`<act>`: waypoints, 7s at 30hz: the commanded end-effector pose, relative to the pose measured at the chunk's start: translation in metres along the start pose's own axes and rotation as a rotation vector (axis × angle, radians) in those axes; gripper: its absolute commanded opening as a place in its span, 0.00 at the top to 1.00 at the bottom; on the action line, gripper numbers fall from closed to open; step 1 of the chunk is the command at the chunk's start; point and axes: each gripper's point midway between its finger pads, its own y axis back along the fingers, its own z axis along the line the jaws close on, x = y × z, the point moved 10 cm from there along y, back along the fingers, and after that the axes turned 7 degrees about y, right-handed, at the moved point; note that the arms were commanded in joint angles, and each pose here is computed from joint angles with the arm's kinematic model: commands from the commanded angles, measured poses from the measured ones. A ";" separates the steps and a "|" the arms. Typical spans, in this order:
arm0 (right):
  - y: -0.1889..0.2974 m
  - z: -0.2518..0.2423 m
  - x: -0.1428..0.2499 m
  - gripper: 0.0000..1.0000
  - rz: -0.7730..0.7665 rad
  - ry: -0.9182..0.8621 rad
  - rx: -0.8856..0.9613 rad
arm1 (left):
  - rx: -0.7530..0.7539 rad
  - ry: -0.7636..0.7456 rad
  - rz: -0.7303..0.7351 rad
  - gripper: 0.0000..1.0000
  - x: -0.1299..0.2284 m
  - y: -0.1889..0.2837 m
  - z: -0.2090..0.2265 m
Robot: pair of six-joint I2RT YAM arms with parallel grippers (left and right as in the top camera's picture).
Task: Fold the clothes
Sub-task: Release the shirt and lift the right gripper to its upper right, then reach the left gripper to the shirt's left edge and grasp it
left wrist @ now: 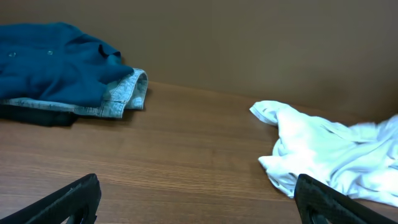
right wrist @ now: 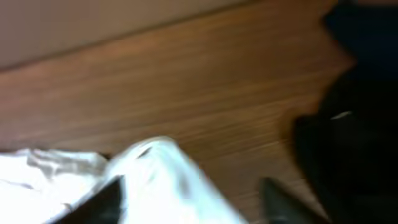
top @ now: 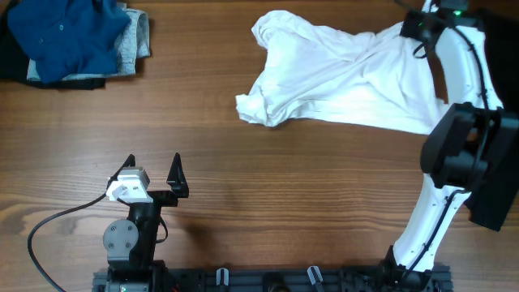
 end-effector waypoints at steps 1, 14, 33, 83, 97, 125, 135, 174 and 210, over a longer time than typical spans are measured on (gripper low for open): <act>0.005 0.000 -0.002 0.00 0.023 0.013 0.031 | 0.015 -0.023 0.008 0.00 0.002 0.000 -0.001; 0.111 0.012 -0.006 0.00 0.085 -0.193 -0.281 | 0.015 -0.023 0.008 0.00 0.002 0.000 -0.001; 0.140 0.035 -0.003 0.00 0.122 -0.167 -0.650 | 0.093 0.036 -0.034 0.00 -0.005 0.000 -0.008; 0.133 0.047 0.003 0.00 0.182 -0.219 -0.611 | -0.044 0.485 0.961 0.00 0.032 -0.167 -0.093; 0.132 0.046 0.003 0.00 0.182 -0.216 -0.575 | -0.040 0.494 0.977 0.13 0.049 -0.180 -0.085; 0.130 0.043 0.006 0.00 0.190 -0.205 -0.505 | 0.105 0.749 0.952 0.21 0.074 -0.222 -0.109; 0.130 0.042 0.006 0.00 0.188 -0.205 -0.497 | 0.078 0.728 0.928 0.20 0.076 -0.222 -0.111; 0.129 0.041 0.007 0.00 0.193 -0.187 -0.474 | 0.318 0.800 0.916 0.62 0.040 -0.236 -0.112; 0.128 0.040 0.010 0.00 0.193 -0.130 -0.447 | -0.081 0.658 1.178 0.41 0.088 -0.264 -0.111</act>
